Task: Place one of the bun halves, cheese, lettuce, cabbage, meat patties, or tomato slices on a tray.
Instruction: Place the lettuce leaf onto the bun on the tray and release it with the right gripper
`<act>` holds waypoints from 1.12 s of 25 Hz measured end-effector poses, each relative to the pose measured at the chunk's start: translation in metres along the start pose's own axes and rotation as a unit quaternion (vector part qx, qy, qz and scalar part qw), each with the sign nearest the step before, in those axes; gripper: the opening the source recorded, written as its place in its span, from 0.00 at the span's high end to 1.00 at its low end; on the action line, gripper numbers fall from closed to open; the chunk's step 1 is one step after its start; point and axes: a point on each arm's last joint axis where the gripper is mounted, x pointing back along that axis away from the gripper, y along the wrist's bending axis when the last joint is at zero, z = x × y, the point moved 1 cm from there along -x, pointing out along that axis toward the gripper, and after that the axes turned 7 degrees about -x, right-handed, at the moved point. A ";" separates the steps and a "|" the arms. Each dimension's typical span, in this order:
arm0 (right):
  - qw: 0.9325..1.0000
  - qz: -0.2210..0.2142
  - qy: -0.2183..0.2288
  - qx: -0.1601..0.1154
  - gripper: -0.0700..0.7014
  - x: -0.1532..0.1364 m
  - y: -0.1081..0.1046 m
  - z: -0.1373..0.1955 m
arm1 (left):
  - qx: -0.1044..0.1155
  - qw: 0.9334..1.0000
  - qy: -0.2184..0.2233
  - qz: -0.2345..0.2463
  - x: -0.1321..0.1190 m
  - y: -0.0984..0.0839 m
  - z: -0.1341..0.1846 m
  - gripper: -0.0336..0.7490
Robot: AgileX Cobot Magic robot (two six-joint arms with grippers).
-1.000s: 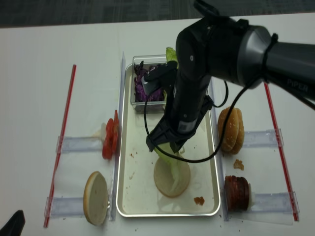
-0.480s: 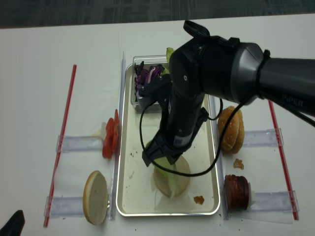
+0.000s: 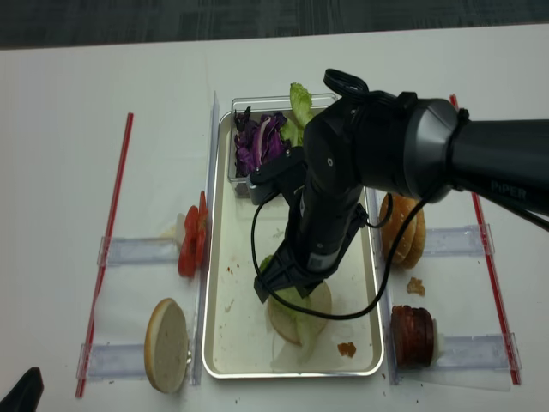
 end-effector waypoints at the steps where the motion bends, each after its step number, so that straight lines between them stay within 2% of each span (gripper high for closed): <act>1: 1.000 0.000 0.000 0.000 0.87 0.000 0.000 0.000 | 0.000 1.000 0.000 0.000 0.000 0.000 0.000 0.42; 28: 1.000 0.015 0.013 0.007 0.87 -0.018 -0.005 -0.003 | 0.000 1.000 0.000 0.000 0.000 0.000 0.000 0.42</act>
